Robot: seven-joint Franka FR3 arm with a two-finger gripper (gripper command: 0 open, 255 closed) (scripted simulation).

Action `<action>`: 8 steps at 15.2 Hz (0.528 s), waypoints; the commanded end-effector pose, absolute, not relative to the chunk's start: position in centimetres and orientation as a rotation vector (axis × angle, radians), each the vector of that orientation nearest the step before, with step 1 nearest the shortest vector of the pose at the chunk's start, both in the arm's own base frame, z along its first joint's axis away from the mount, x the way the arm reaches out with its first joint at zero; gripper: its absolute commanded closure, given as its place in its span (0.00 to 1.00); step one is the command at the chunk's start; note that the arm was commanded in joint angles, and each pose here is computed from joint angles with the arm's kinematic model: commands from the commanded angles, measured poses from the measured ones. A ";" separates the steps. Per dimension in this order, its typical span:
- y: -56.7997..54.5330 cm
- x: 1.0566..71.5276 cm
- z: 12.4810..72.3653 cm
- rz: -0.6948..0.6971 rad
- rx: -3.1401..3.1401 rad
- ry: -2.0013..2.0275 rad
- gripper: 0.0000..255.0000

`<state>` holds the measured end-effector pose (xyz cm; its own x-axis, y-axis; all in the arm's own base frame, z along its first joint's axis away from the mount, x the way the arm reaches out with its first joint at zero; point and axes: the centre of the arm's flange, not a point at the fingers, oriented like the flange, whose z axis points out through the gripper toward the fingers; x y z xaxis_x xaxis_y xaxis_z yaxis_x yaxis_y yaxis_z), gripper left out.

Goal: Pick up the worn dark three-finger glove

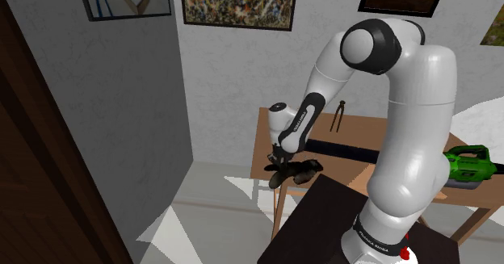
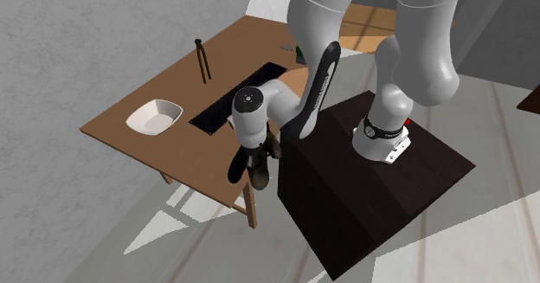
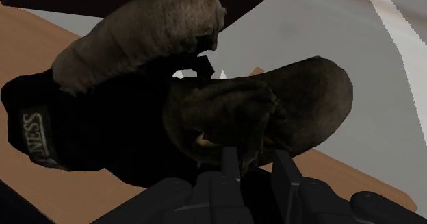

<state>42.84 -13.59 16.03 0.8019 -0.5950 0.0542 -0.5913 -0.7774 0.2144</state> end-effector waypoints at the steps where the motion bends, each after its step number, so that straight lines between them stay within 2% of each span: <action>1: -13.5 42.8 17.1 -0.023 2.769 -0.924 1.00; 8: -13.5 42.8 20.8 -0.023 2.769 -0.924 1.00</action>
<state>42.77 -13.43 20.20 0.8019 -0.5950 0.0544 -0.5913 -0.7774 0.2144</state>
